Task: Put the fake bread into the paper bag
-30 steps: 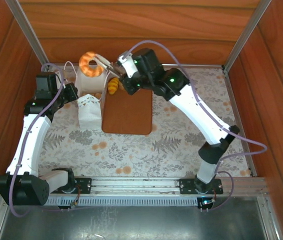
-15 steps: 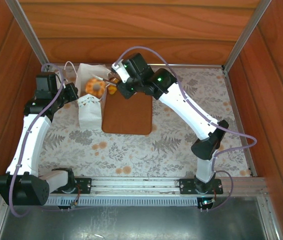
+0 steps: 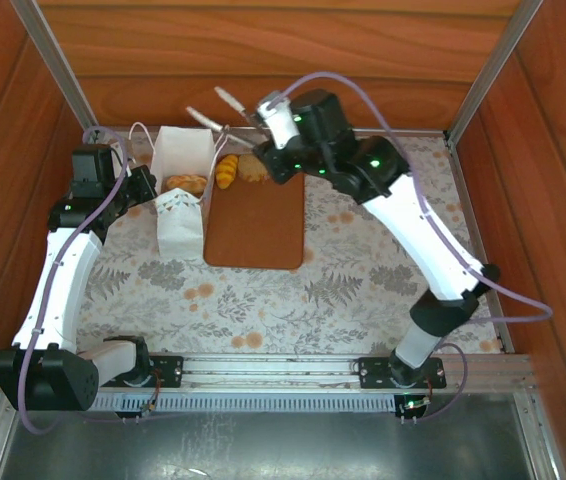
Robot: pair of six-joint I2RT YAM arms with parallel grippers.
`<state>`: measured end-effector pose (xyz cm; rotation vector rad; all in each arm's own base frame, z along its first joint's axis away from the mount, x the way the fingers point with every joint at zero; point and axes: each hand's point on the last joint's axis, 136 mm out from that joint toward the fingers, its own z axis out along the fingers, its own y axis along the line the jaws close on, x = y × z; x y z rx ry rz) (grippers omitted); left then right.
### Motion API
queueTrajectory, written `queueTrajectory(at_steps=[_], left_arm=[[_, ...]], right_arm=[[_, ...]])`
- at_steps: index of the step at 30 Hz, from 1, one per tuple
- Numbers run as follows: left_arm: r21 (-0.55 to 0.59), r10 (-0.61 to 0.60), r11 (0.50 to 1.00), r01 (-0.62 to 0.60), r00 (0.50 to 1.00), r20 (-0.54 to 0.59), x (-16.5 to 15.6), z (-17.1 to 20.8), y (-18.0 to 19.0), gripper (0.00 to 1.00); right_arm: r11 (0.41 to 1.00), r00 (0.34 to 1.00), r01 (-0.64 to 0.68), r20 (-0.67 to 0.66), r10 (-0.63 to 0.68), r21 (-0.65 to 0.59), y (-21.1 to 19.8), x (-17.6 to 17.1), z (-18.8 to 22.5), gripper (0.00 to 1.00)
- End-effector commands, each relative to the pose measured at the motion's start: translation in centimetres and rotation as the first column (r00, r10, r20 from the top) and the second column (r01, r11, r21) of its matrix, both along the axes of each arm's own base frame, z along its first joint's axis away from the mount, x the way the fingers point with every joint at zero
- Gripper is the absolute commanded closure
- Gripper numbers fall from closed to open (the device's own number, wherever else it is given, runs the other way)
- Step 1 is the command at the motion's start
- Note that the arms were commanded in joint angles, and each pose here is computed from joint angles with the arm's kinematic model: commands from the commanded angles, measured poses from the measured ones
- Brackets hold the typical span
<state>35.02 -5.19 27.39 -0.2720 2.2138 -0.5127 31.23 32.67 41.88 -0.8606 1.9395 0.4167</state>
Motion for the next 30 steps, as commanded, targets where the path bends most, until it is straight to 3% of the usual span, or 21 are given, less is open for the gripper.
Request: queueTrajectory(at_steps=[1, 7, 15, 21, 30], left_arm=[[-0.009, -0.012, 1.000, 0.012, 0.999, 0.038, 0.4, 1.0, -0.1, 1.00], [-0.009, -0.014, 1.000, 0.014, 0.999, 0.041, 0.4, 1.1, -0.2, 1.00], [-0.004, -0.014, 1.000, 0.014, 0.999, 0.046, 0.4, 1.3, -0.1, 1.00], [-0.002, -0.015, 1.000, 0.015, 0.999, 0.048, 0.3, 1.3, -0.1, 1.00], [0.000, -0.014, 1.000, 0.014, 0.999, 0.053, 0.3, 1.4, 0.0, 1.00]], right_arm=[[0.990, 0.995, 0.095, -0.051, -0.090, 0.104, -3.5, 2.1, 0.6, 0.57], [0.972, 0.947, 0.226, -0.249, -0.203, 0.069, -7.4, 6.1, -6.6, 0.58], [0.945, 0.828, 0.326, -0.476, -0.294, -0.017, -9.2, 10.3, -17.7, 0.60], [0.940, 0.779, 0.337, -0.543, -0.312, -0.057, -8.9, 12.4, -22.3, 0.61], [0.949, 0.733, 0.311, -0.620, -0.280, -0.061, -7.0, 14.5, -25.9, 0.62]])
